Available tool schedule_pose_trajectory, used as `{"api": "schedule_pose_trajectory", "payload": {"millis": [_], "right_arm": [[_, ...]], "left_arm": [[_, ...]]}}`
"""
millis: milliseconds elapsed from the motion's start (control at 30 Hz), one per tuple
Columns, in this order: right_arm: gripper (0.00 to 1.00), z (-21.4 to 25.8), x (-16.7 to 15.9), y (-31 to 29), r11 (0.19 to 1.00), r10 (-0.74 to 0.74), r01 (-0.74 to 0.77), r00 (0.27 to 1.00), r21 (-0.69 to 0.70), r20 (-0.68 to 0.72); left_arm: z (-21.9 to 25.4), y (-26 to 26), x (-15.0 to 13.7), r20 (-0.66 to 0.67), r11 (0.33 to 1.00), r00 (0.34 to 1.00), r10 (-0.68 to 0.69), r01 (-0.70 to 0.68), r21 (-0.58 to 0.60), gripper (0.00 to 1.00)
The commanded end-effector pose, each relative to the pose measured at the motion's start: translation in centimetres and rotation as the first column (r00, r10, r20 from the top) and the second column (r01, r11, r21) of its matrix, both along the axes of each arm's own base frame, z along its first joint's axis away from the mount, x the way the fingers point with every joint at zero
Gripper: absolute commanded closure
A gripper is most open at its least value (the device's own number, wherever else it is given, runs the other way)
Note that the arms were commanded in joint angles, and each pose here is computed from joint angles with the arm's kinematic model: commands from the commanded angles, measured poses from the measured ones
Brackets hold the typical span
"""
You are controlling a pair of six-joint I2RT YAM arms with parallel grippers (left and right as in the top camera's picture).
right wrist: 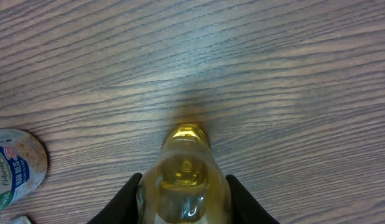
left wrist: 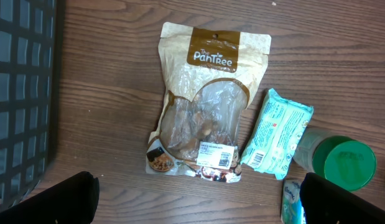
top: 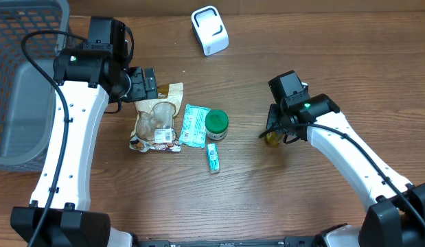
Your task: Scan the item barcode
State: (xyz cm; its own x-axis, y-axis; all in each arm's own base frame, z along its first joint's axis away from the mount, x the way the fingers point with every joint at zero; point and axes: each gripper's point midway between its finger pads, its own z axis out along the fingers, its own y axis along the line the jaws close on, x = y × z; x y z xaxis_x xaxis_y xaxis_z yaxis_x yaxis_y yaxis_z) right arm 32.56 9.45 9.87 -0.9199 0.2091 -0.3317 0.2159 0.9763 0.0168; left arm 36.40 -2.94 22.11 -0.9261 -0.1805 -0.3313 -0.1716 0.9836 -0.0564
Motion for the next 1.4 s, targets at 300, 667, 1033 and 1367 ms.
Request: {"api": "schedule_pose_trajectory", "payload": {"millis": [300, 667, 1033, 1367], "right_arm": [[0.87, -0.01, 0.00, -0.10, 1.000, -0.002, 0.003, 1.000, -0.013, 0.010], [0.87, -0.03, -0.04, 0.42, 1.000, 0.006, -0.006, 1.000, 0.015, 0.005], [0.92, -0.03, -0.04, 0.41, 1.000, 0.006, -0.006, 1.000, 0.015, 0.005], [0.94, -0.04, -0.05, 0.41, 1.000, 0.006, -0.006, 1.000, 0.015, 0.004]], "left_arm": [[-0.34, -0.12, 0.05, -0.010, 1.000, 1.000, -0.010, 0.010, -0.001, 0.00], [-0.34, -0.12, 0.05, -0.010, 1.000, 1.000, -0.010, 0.010, -0.001, 0.00], [-0.34, -0.12, 0.05, -0.010, 1.000, 1.000, -0.010, 0.010, -0.001, 0.01], [-0.34, -0.12, 0.05, -0.010, 1.000, 1.000, -0.010, 0.010, -0.001, 0.00]]}}
